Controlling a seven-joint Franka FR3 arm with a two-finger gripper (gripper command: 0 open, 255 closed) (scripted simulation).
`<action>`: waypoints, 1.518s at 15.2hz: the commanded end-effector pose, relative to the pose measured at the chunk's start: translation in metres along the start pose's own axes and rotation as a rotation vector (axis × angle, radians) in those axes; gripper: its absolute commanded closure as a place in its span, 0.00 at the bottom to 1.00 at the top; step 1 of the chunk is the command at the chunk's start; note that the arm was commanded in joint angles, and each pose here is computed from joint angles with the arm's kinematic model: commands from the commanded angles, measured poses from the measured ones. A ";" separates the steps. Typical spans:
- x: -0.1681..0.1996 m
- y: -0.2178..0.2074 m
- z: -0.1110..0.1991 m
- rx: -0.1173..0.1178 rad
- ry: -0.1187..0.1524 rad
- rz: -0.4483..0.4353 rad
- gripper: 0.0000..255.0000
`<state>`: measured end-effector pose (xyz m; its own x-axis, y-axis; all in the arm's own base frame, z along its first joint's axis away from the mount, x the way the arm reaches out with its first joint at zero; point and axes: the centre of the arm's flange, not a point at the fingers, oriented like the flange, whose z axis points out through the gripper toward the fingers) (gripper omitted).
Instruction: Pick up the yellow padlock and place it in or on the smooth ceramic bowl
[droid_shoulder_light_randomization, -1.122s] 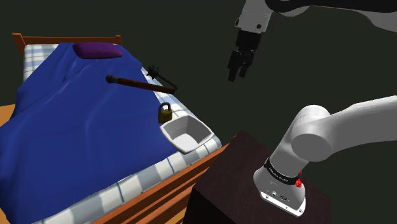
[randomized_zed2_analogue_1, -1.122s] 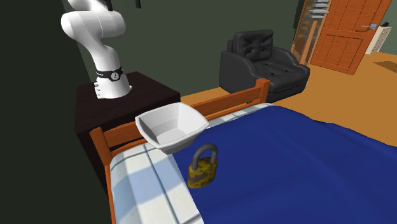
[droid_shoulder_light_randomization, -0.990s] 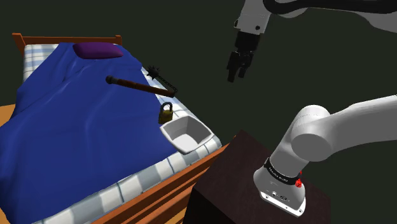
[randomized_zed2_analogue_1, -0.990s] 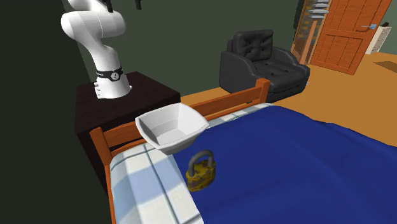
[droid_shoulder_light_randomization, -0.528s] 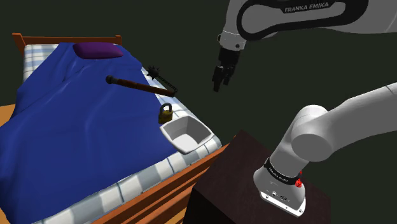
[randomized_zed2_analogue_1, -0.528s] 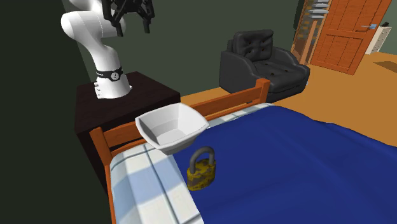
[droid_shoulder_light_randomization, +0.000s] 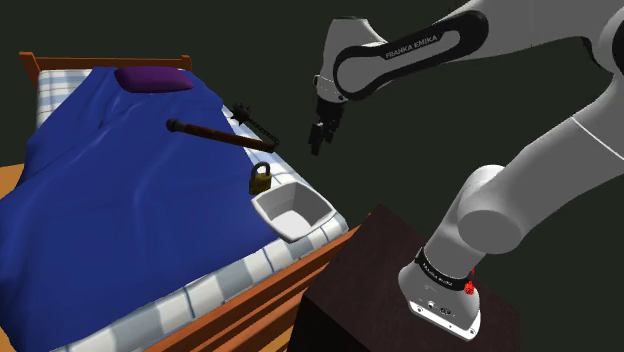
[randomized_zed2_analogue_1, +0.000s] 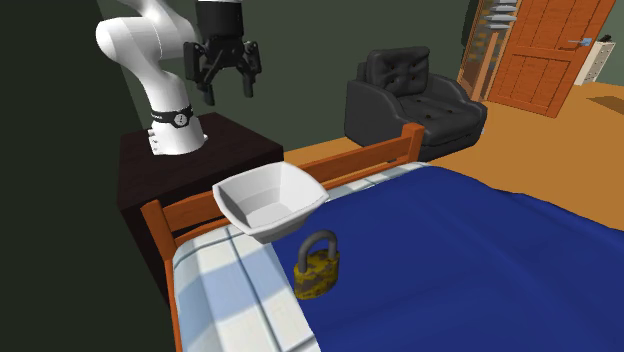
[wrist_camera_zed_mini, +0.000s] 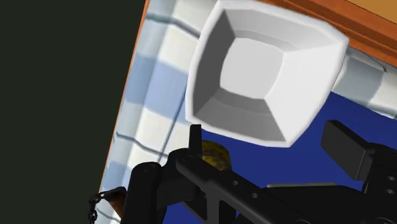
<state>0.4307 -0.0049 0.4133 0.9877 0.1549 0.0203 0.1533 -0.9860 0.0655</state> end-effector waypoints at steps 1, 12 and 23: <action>0.015 0.002 0.018 -0.018 0.014 -0.027 0.00; 0.110 0.010 0.117 -0.116 0.074 -0.168 0.00; 0.196 0.014 0.199 -0.199 0.124 -0.286 0.00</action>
<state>0.6292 -0.0014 0.2249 0.8949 0.4366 0.0924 0.3986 -0.8750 0.2748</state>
